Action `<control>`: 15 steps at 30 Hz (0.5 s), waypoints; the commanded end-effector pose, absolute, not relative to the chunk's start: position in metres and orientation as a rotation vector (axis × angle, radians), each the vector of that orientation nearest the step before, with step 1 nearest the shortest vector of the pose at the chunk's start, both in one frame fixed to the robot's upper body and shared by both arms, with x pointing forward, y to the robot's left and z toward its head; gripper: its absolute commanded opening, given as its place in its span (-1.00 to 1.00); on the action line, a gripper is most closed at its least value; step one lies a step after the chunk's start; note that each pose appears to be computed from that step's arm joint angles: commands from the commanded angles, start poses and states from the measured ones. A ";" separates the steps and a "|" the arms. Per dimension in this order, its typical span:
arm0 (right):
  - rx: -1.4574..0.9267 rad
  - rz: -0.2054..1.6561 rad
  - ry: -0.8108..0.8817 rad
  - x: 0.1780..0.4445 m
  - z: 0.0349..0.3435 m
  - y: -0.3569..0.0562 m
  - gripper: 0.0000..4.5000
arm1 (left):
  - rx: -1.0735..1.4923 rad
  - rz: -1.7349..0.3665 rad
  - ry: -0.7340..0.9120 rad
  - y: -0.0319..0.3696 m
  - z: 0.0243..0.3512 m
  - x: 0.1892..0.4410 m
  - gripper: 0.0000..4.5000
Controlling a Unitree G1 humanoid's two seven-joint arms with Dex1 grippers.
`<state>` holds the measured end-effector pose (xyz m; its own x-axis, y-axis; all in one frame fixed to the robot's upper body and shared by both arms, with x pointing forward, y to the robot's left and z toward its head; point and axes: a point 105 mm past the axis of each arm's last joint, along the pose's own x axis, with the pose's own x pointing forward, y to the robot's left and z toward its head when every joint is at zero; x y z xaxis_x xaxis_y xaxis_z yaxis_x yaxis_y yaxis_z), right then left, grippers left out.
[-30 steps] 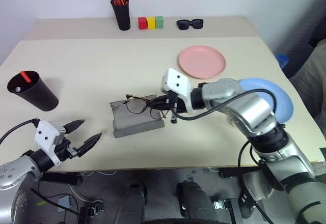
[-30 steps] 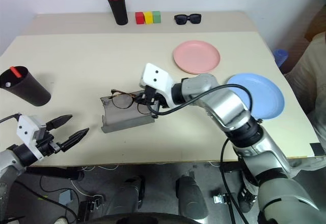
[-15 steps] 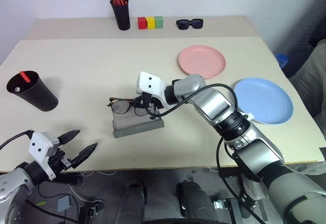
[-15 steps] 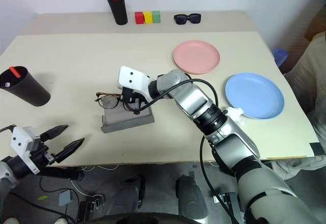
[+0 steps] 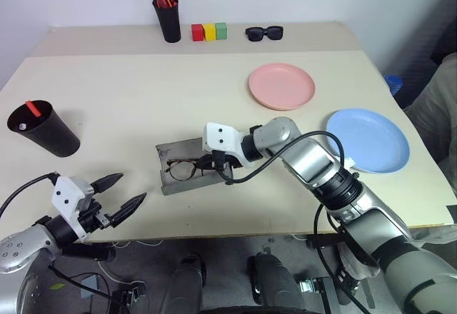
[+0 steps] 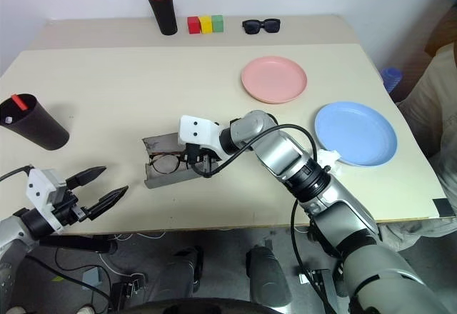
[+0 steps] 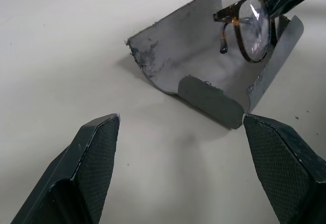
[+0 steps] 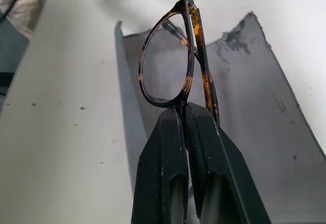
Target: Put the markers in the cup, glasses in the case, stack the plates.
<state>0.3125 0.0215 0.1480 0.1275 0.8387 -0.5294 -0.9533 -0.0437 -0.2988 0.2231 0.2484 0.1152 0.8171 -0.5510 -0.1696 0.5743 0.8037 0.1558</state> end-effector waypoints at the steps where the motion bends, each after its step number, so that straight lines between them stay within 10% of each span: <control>1: -0.674 1.448 0.142 0.315 0.162 0.026 -0.37 | 0.218 -0.615 0.112 0.246 0.118 0.224 0.77; 4: -0.628 1.440 0.095 0.314 0.173 0.028 0.27 | 0.216 -0.618 0.111 0.244 0.119 0.225 0.77; 8: -0.570 1.464 0.024 0.305 0.188 0.023 0.27 | 0.186 -0.615 0.091 0.242 0.125 0.231 0.77; 15: -0.530 1.457 -0.010 0.288 0.185 0.004 0.30 | 0.064 -0.564 0.092 0.232 0.141 0.274 -0.49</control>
<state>0.2936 0.0052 0.1693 0.1327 0.9249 -0.3564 -0.9518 0.0186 -0.3061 0.2659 0.2374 0.1363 0.8405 -0.5317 -0.1042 0.5375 0.8424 0.0367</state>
